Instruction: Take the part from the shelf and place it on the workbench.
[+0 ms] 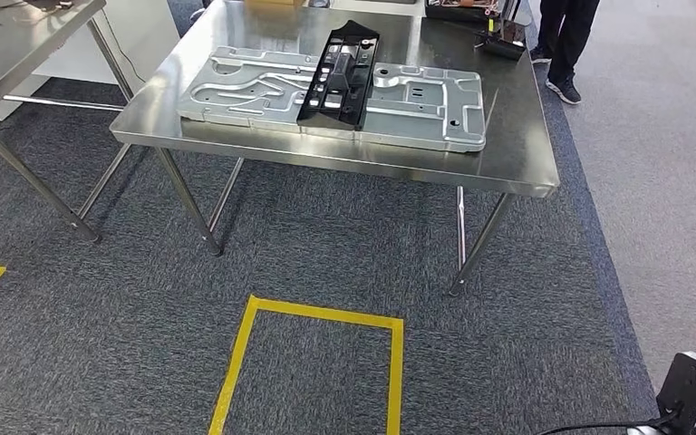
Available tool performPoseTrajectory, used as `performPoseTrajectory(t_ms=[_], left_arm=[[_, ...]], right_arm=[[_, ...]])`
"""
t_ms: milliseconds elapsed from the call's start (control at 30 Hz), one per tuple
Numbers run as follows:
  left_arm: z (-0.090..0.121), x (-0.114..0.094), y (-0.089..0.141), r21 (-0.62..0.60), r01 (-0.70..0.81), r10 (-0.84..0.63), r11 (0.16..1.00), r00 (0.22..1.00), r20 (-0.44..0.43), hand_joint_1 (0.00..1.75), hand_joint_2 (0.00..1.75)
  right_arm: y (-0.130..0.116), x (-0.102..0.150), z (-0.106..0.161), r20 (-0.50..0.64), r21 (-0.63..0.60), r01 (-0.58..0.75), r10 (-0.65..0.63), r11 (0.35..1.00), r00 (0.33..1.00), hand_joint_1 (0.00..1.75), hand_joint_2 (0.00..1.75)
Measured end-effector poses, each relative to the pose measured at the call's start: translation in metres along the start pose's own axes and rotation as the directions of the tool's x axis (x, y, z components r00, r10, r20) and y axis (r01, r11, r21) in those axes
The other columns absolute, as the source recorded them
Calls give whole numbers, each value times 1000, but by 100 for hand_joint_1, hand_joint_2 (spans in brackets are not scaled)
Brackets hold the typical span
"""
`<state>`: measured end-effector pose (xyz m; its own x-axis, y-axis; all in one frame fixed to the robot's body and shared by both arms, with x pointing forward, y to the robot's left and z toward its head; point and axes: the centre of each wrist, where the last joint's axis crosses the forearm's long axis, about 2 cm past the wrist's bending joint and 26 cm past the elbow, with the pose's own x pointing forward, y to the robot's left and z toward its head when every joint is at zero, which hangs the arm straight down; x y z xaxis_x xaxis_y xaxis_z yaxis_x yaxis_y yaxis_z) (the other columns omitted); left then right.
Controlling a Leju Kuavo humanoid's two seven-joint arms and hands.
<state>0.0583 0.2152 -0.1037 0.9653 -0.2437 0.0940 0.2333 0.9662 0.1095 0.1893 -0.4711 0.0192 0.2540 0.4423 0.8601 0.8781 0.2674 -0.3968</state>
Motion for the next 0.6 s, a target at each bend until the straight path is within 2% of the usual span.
performPoseTrajectory(t_ms=[100, 167, 300, 400, 500, 600], left_arm=[[0, 0, 0, 0, 0, 0, 1000, 1000, 1, 0, 0], [0, 1, 0, 0, 1, -1, 1000, 1000, 1, 0, 0], [0, 1, 0, 1, 6, -6, 1000, 1000, 2, 0, 0], [0, 1, -1, 1, 10, -10, 1000, 1000, 4, 0, 0], [0, 0, -1, 4, 7, -7, 1000, 1000, 2, 0, 0], [0, 0, -1, 2, 7, -7, 1000, 1000, 0, 0, 0]], right_arm=[[-3, -4, 2, -26, -7, -10, 10, 1000, 1000, 0, 0], [-7, -10, 5, -84, -15, -21, 19, 1000, 996, 0, 0], [-27, -48, 35, -274, -36, -76, 63, 996, 960, 0, 0], [-45, -78, 75, -470, 24, -188, 177, 982, 865, 0, 0], [-58, -92, 117, -633, 181, -303, 347, 936, 692, 0, 0], [-58, -92, 161, -736, 358, -351, 493, 865, 464, 0, 131]])
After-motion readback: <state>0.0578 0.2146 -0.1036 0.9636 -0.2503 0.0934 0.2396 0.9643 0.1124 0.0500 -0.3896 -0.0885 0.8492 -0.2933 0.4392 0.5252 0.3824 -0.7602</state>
